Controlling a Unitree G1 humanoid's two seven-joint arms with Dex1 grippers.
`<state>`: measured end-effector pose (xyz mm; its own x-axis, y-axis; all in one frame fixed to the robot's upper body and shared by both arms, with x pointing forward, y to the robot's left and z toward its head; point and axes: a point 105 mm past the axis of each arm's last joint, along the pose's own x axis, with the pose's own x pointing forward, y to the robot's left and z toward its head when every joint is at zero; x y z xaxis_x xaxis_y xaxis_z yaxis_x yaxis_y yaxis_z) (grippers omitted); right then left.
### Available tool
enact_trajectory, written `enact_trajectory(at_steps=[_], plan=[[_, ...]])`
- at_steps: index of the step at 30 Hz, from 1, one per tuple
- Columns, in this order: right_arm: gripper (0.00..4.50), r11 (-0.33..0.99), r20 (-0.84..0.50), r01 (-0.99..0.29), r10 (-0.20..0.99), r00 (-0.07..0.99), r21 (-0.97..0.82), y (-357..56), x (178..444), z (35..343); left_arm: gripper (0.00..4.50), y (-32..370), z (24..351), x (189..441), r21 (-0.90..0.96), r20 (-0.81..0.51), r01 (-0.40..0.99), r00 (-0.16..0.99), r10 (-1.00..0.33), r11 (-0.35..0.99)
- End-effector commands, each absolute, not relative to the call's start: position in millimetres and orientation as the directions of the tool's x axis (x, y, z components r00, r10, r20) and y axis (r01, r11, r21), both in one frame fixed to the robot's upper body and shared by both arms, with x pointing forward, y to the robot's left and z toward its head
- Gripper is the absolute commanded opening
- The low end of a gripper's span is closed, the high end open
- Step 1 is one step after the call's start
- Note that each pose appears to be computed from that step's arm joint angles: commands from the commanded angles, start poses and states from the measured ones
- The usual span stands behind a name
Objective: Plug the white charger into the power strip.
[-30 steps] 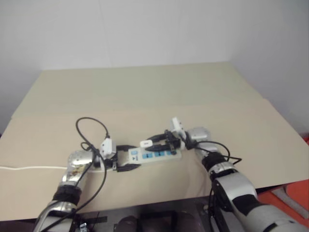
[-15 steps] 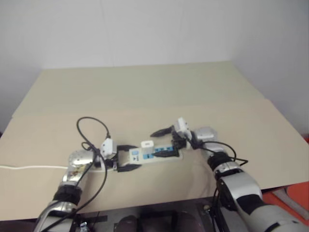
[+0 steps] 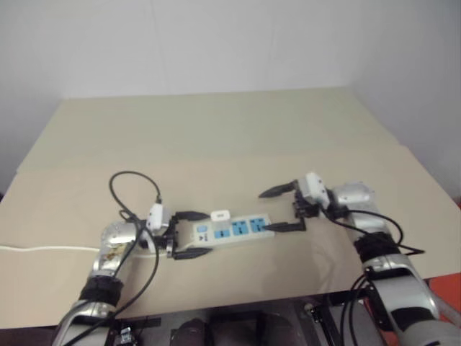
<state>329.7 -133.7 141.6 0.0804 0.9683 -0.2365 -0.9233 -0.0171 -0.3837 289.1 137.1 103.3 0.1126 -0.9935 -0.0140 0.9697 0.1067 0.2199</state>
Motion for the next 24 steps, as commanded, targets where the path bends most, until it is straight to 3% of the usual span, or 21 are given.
enact_trajectory(at_steps=[1, 6, 10, 15, 24], plan=[[4.5, 0.038, -0.197, -0.9, 0.971, 0.136, -0.435, -149.2, 324.0, 155.6, 4.48, 145.0, 124.7, 288.4, 0.273, 0.022, 0.957, 0.099, -0.995, 0.101], [4.5, 0.111, -0.259, -0.909, 0.938, 0.228, -0.401, -180.9, 310.8, 156.8, 4.48, 174.3, 159.6, 288.6, 0.318, 0.045, 0.932, 0.169, -0.985, 0.175], [4.5, 0.206, -0.384, -0.935, 0.869, 0.311, -0.29, -215.2, 298.7, 158.7, 4.48, 215.6, 158.4, 275.8, 0.361, -0.17, 0.921, 0.22, -0.961, 0.147], [4.5, 0.307, -0.517, -0.904, 0.744, 0.424, -0.298, -249.1, 293.1, 159.1, 4.48, 249.0, 160.5, 272.1, 0.353, -0.293, 0.912, 0.318, -0.902, 0.207], [4.5, 0.427, -0.514, -0.838, 0.661, 0.546, -0.341, -279.7, 274.4, 178.6, 4.48, 257.1, 160.1, 270.2, 0.27, -0.321, 0.914, 0.382, -0.866, 0.303]])
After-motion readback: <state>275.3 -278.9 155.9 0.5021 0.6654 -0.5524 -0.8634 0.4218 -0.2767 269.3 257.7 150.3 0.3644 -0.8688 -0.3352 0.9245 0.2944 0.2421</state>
